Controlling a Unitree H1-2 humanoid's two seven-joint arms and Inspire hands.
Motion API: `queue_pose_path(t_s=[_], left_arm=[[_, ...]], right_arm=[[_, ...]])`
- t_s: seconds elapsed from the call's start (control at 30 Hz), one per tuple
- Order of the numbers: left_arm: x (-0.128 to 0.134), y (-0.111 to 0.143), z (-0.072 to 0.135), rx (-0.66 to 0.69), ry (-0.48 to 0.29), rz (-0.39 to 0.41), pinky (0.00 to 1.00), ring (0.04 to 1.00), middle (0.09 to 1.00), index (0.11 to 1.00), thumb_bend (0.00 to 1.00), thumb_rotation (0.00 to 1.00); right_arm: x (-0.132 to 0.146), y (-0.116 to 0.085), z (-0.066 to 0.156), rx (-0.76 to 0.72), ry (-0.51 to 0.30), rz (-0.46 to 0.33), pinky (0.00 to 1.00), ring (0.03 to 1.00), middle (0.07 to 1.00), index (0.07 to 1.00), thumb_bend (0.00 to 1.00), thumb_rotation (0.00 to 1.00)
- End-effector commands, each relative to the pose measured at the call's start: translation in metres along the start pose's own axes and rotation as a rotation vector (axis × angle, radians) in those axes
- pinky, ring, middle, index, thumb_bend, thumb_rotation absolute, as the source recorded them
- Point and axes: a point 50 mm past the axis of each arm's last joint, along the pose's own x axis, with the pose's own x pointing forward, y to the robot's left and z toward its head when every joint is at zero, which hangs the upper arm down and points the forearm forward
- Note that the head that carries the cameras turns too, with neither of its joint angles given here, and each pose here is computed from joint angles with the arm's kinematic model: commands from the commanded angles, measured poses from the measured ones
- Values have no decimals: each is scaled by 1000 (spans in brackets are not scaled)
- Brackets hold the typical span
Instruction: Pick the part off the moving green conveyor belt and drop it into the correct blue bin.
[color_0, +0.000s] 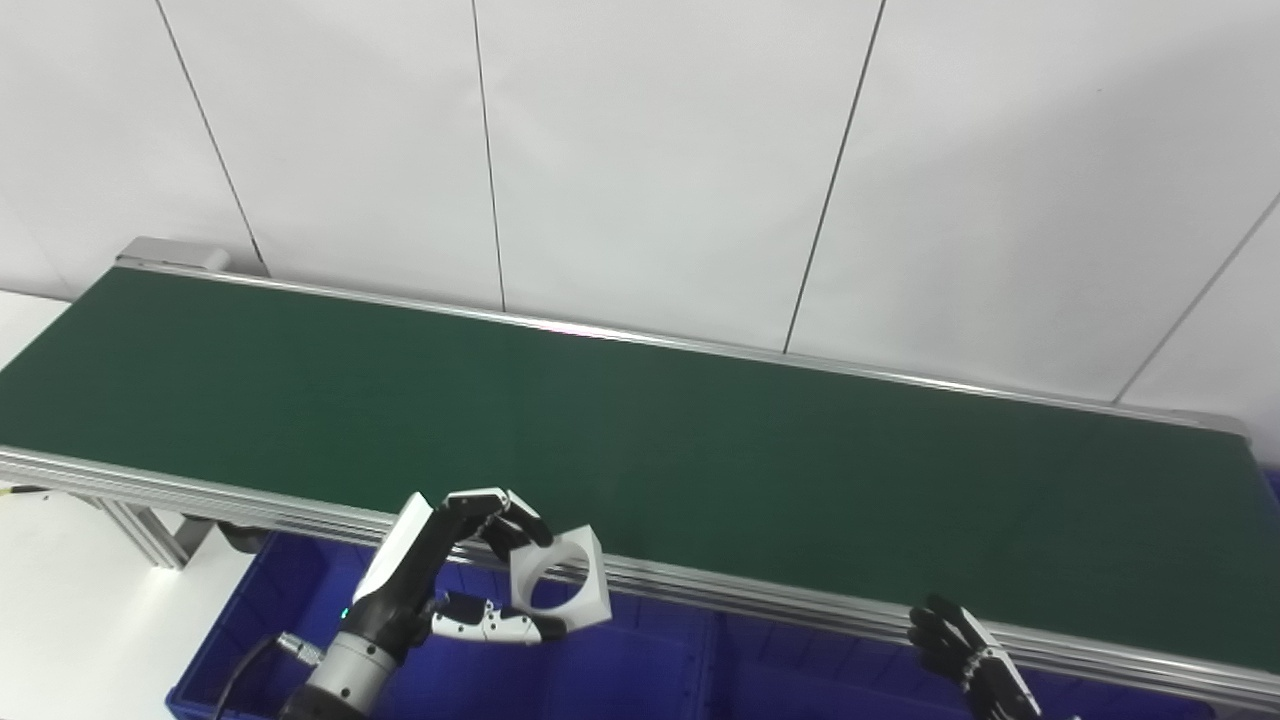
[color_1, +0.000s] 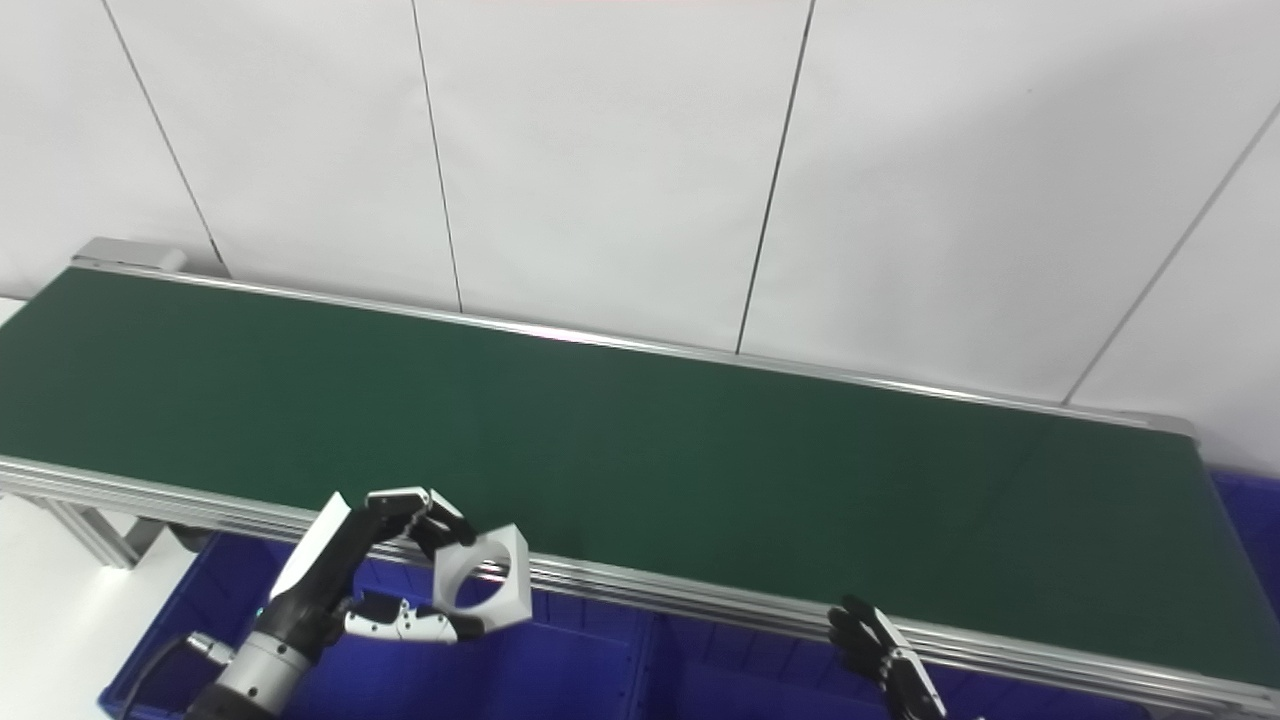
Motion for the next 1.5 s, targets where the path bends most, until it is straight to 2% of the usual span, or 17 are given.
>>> queue_pose_path(t_s=[0.0,0.13,0.3,0.47,0.6,0.67,0.7,0.77,0.87,1.2,1.33,1.47], left_arm=[[-4,7,4,8,-43,-47,487,452,495,503,502,0],[-12,6,-4,28,-31,-143,511,456,490,506,501,0],[-16,7,-13,75,-8,-218,508,451,498,502,501,0],[-18,6,-17,120,20,-257,473,436,504,506,500,0],[-19,7,-21,231,101,-274,490,435,525,509,499,0],[-21,8,-22,280,123,-258,556,612,683,501,509,30],[-21,8,-22,297,132,-250,617,708,756,669,628,12],[-22,9,-22,316,163,-237,683,798,827,782,701,3],[-22,9,-22,326,186,-221,740,870,896,848,753,6],[-22,2,-19,249,136,-133,798,917,968,922,811,106],[-21,-3,-14,135,62,-115,837,922,952,919,808,103],[-18,-13,-8,-28,-6,-103,824,897,930,899,835,103]], right_arm=[[4,1,11,6,-31,-7,765,800,829,859,770,209],[6,3,13,-4,-20,-12,753,792,822,862,779,279],[7,6,14,-5,-18,-15,762,794,827,868,777,296],[8,7,17,-18,-13,-20,758,792,826,865,781,321],[8,9,18,-20,-6,-24,761,795,828,865,787,328],[8,10,18,-20,-6,-24,759,793,828,863,789,321],[8,10,19,-21,-5,-24,758,792,826,861,789,311],[8,11,19,-22,-6,-24,756,792,826,859,788,297],[8,11,20,-23,-7,-24,753,792,825,859,783,280],[7,14,20,-11,-19,-24,754,791,823,857,773,217],[6,15,19,-8,-9,-26,750,789,822,857,776,219],[5,17,17,3,-4,-29,760,794,823,857,781,231]])
